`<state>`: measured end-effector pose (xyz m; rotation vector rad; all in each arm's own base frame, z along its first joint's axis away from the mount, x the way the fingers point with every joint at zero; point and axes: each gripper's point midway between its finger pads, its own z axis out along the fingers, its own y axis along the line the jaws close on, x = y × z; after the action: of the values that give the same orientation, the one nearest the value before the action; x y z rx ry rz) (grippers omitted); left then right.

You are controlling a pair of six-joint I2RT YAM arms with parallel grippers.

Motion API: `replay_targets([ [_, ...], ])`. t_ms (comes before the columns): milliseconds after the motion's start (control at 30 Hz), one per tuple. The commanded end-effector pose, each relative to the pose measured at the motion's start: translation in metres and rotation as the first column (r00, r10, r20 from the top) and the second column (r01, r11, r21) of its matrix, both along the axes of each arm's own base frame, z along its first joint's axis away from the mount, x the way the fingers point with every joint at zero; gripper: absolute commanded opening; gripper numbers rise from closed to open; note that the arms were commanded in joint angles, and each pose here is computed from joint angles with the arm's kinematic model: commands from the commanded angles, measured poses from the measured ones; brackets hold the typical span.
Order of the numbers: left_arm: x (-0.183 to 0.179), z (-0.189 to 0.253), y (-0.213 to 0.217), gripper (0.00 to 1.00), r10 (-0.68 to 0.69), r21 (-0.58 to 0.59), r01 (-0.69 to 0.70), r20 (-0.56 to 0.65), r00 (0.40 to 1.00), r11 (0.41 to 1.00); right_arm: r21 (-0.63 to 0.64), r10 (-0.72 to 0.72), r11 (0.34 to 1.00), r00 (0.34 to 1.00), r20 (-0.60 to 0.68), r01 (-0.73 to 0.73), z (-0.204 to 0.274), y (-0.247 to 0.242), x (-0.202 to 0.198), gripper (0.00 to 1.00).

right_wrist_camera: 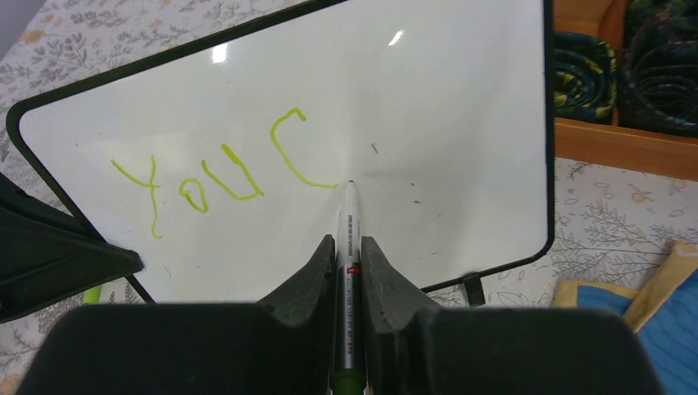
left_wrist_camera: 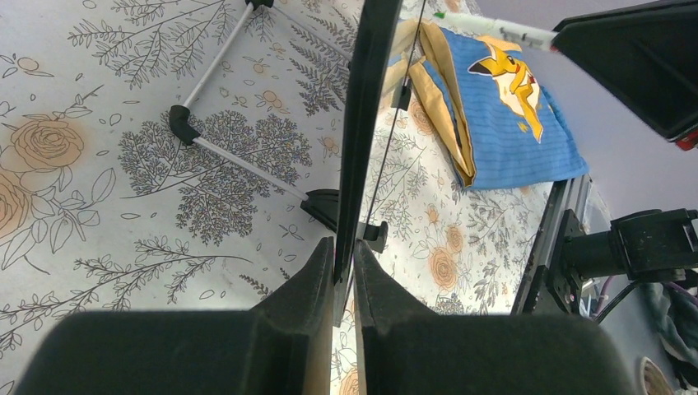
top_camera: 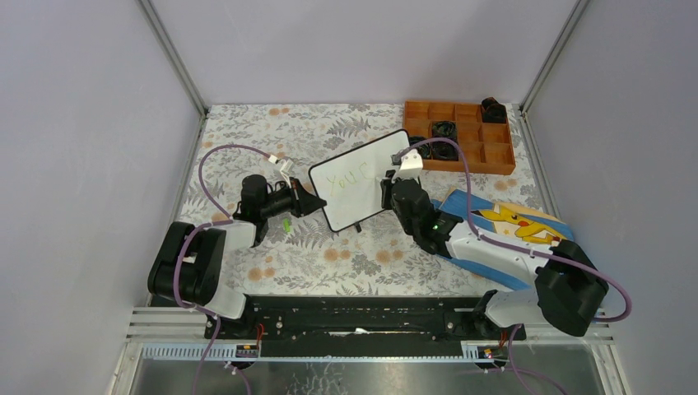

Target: Write a sentence on the whiteboard

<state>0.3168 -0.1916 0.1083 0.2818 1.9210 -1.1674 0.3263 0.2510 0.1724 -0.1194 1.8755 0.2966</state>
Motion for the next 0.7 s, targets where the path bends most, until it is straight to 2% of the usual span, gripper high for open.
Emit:
replay_targets([
  [0, 0.002, -0.015, 0.006, 0.0, 0.04, 0.055, -0.038, -0.03, 0.999, 0.998, 0.104, -0.101, 0.991, 0.989, 0.106, 0.09, 0.043, -0.02, 0.007, 0.0],
  [367, 0.002, -0.015, 0.006, 0.0, 0.04, 0.057, -0.038, -0.034, 0.999, 0.998, 0.166, -0.066, 0.985, 0.992, 0.112, 0.047, 0.055, -0.009, 0.017, 0.0],
  [667, 0.003, -0.015, 0.006, 0.0, 0.039, 0.059, -0.037, -0.034, 0.999, 0.998, 0.165, -0.037, 0.986, 0.993, 0.111, 0.018, 0.057, 0.004, 0.023, 0.0],
])
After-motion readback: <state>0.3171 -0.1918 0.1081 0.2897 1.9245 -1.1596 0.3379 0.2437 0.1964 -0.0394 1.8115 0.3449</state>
